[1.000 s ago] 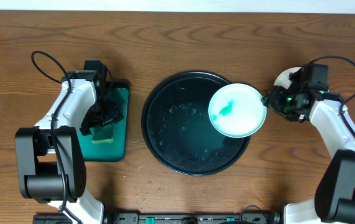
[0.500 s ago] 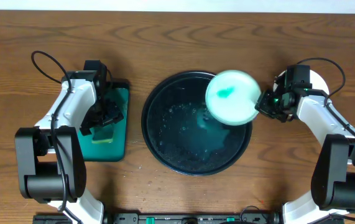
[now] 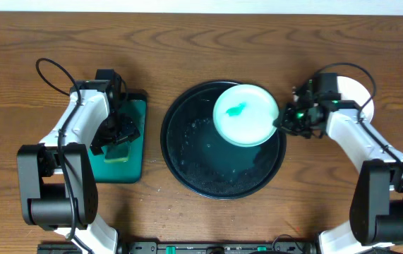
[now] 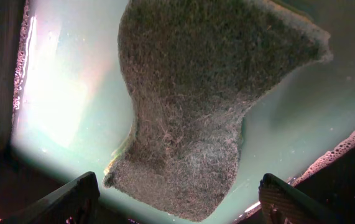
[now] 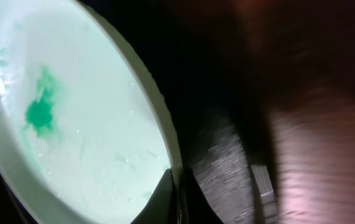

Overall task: Clean dirty plates on tray and stack at the side
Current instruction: 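Grip the remaining pale green plate rim and drag it to tray center, then grasp the sponge with left gripper and scrub the pale green plate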

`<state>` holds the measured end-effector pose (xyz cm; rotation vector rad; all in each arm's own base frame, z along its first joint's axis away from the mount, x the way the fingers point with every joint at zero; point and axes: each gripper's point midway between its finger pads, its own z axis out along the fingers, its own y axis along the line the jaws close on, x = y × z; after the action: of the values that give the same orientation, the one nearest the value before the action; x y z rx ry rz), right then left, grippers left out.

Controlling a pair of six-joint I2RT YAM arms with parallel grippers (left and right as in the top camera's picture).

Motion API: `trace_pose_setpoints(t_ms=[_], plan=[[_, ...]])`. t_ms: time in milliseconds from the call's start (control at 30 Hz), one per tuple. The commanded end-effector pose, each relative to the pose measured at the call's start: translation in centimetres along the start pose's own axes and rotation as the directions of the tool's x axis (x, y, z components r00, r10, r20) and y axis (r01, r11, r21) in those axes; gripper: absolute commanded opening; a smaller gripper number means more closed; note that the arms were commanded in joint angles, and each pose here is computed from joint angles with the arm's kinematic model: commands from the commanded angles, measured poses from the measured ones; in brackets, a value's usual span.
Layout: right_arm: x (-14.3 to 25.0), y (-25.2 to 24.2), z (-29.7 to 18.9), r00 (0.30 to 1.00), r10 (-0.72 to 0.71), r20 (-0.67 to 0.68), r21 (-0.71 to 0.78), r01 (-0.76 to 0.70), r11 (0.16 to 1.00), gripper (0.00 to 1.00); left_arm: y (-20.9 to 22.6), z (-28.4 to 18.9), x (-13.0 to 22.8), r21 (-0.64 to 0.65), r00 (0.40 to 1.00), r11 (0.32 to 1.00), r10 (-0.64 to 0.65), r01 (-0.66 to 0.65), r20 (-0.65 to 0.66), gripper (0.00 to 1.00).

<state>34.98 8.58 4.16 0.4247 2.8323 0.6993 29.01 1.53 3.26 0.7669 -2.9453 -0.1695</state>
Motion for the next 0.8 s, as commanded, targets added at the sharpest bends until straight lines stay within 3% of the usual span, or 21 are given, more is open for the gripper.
trace_pose_setpoints(t_ms=[0, 133, 333, 533, 767], plan=[[1.5, 0.7, 0.2, 0.998, -0.053, -0.021, 0.065, 0.054, 0.996, 0.01, 0.2, 0.2, 0.2, -0.01, 1.0, 1.0, -0.005, 0.005, -0.008, 0.83], [3.2, 0.2, 0.6, 0.996, -0.065, -0.057, 0.165, 0.073, 0.984, 0.01, 0.3, 0.2, 0.3, -0.013, 1.0, 1.0, -0.004, 0.004, -0.014, 0.83], [4.0, 0.8, 1.1, 0.993, -0.087, -0.076, 0.17, 0.098, 0.98, 0.01, 0.0, 0.2, -0.3, -0.001, 1.0, 1.0, 0.006, -0.006, 0.011, 0.82], [4.0, 0.8, 1.1, 0.993, -0.086, -0.079, 0.172, 0.098, 0.98, 0.01, -0.5, 0.3, -1.1, 0.017, 0.998, 0.999, 0.043, -0.044, 0.045, 0.5], [4.1, 0.8, 1.1, 0.993, -0.085, -0.081, 0.173, 0.098, 0.98, 0.01, -0.8, 0.4, -1.7, 0.027, 0.997, 0.999, 0.04, -0.042, 0.066, 0.48]])
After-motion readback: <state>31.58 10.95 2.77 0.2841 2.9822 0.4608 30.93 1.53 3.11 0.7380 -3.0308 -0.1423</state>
